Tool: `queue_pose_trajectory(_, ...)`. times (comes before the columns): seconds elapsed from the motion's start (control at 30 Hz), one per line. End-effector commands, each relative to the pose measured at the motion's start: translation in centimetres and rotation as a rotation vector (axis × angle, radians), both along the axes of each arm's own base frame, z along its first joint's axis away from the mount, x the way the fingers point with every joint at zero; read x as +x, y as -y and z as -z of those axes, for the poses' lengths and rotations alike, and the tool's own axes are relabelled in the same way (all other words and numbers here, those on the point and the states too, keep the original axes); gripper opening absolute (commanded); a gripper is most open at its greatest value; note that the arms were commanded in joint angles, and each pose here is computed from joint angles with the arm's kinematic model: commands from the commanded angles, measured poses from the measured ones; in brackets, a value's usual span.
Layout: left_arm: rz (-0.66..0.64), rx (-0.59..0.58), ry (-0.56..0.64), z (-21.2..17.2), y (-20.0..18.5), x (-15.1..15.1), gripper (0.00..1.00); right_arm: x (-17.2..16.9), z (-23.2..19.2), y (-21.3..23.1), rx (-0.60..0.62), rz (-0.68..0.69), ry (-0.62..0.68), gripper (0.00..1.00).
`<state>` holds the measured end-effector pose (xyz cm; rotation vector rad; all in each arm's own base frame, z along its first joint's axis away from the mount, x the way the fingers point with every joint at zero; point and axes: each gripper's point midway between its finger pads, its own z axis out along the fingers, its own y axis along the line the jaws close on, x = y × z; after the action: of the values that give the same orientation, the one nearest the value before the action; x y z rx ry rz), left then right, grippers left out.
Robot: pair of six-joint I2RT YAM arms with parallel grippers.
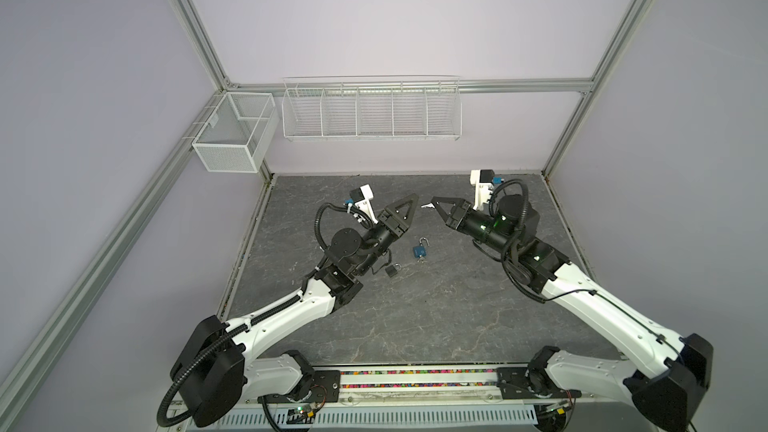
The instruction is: Unlock with the key
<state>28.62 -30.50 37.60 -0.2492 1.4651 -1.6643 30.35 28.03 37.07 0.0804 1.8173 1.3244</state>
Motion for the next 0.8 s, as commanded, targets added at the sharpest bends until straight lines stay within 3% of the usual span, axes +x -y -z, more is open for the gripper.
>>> queue_pose_trajectory(0.0,0.003,-0.067,-0.009,-1.0,0.1,0.2,0.40,0.5,-0.7,-0.7,0.076,0.011,-0.015,0.07)
queue_pose_trajectory(0.3,0.035,-0.105,0.012,-1.3,1.1,0.0,0.21,0.4,-0.5,-1.8,0.070,0.001,-0.024,0.07)
queue_pose_trajectory(0.43,0.041,-0.105,0.000,-0.8,1.4,0.2,0.19,0.4,-0.4,-1.5,0.077,0.011,-0.023,0.07)
queue_pose_trajectory(0.7,0.027,-0.096,-0.007,-0.6,1.2,0.3,0.01,0.0,-0.6,-1.0,0.066,0.026,-0.008,0.07)
queue_pose_trajectory(0.77,0.024,-0.085,-0.008,-0.4,1.3,0.4,0.00,-0.1,-0.7,-1.0,0.061,0.021,-0.004,0.07)
